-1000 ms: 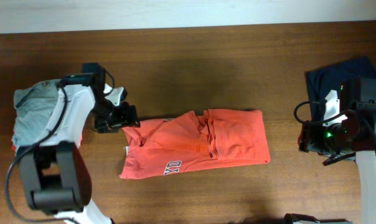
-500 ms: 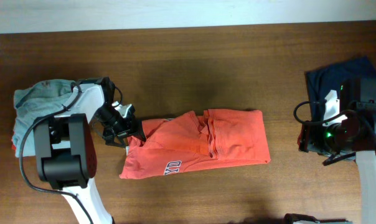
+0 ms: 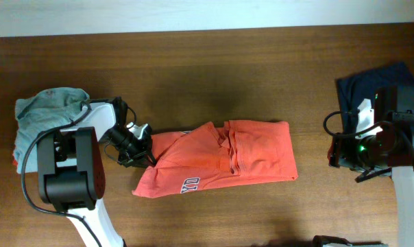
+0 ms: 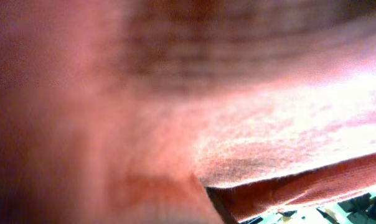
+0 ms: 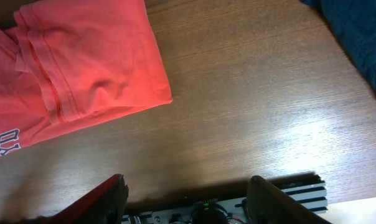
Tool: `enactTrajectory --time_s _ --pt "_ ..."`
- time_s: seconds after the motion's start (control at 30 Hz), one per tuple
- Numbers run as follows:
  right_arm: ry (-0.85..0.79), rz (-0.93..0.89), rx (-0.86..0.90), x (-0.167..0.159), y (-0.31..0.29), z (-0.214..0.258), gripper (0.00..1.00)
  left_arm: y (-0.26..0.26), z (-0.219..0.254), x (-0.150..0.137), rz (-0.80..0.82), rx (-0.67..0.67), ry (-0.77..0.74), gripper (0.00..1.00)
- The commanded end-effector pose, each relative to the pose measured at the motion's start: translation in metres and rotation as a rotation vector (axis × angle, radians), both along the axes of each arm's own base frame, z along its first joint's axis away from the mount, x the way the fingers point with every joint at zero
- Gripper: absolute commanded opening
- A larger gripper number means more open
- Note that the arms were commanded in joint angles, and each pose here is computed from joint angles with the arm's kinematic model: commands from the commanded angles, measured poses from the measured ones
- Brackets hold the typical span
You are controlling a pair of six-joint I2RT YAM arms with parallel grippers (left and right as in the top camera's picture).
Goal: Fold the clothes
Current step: 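Grasp the orange strip's left end with the left gripper, then fold the left end rightward over the strip with the left gripper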
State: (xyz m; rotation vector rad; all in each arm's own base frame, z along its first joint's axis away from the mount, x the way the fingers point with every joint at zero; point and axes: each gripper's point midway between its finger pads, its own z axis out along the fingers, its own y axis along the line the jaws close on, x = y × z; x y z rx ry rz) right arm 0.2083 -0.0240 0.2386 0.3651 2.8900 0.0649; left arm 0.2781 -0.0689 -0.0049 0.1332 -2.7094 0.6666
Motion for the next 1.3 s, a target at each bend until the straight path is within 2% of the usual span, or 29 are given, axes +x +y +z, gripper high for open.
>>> enactTrajectory --time_s 0.0,0.23,0.47,0.67,0.83,0.97,1.27 --pt "-0.024 -0.006 0.002 0.0 -0.001 0.005 0.67 0.008 -0.02 -0.008 -0.023 0.033 0.041 0.01" --pt "-0.026 -0.006 0.001 0.0 -0.001 0.005 0.67 0.041 0.02 0.012 0.023 0.107 -0.011 0.01" --pt "-0.026 -0.006 0.001 0.001 -0.001 0.005 0.67 0.078 0.086 0.044 0.146 0.138 -0.169 0.0" --pt "-0.026 -0.006 0.002 0.001 -0.001 0.005 0.67 0.086 0.138 0.067 0.159 0.156 -0.288 0.01" --pt "-0.026 -0.006 0.003 0.001 0.0 0.005 0.67 0.057 0.176 0.084 0.075 0.152 -0.38 0.0" --pt "-0.026 -0.006 0.003 0.001 0.0 0.005 0.67 0.014 0.188 0.088 -0.009 0.153 -0.419 0.01" --pt "-0.027 -0.002 0.019 0.001 0.003 0.005 0.67 -0.077 0.182 0.062 -0.212 0.213 -0.416 0.01"
